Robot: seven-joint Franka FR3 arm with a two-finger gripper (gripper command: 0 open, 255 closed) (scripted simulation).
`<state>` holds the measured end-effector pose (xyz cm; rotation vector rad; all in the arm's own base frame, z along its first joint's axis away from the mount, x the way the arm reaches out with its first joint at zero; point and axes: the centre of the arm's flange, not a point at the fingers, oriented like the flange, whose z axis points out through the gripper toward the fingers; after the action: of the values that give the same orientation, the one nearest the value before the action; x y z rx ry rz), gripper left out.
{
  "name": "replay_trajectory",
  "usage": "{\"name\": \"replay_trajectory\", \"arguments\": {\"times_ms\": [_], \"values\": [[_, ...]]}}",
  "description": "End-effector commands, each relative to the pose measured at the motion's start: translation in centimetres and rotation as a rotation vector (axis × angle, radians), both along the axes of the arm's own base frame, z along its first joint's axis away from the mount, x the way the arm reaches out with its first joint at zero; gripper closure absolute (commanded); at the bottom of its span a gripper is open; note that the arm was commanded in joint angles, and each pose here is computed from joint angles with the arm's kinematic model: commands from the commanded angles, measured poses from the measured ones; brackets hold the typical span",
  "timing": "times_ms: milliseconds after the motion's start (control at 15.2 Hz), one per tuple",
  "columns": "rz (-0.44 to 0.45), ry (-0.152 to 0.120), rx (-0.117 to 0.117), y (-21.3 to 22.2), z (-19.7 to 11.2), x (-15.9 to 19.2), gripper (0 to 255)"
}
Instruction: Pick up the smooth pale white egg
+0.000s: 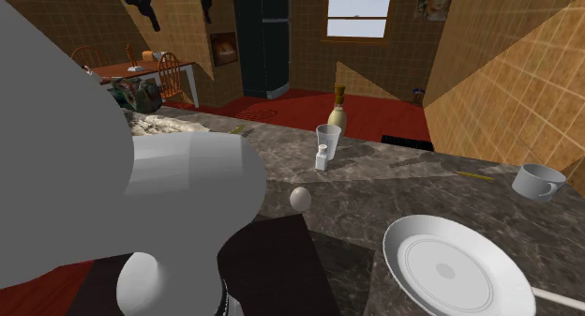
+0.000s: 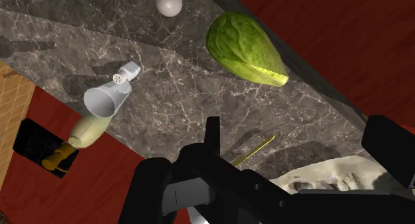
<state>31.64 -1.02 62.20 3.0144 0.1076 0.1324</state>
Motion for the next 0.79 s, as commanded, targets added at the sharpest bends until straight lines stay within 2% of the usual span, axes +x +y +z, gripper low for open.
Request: {"name": "replay_trajectory", "arguments": {"times_ms": [0,726], "values": [[0.000,0.000,0.000,0.0,0.0,0.0,0],[-0.059,0.016,0.032,-8.0,-12.3,-0.5,0]]}}
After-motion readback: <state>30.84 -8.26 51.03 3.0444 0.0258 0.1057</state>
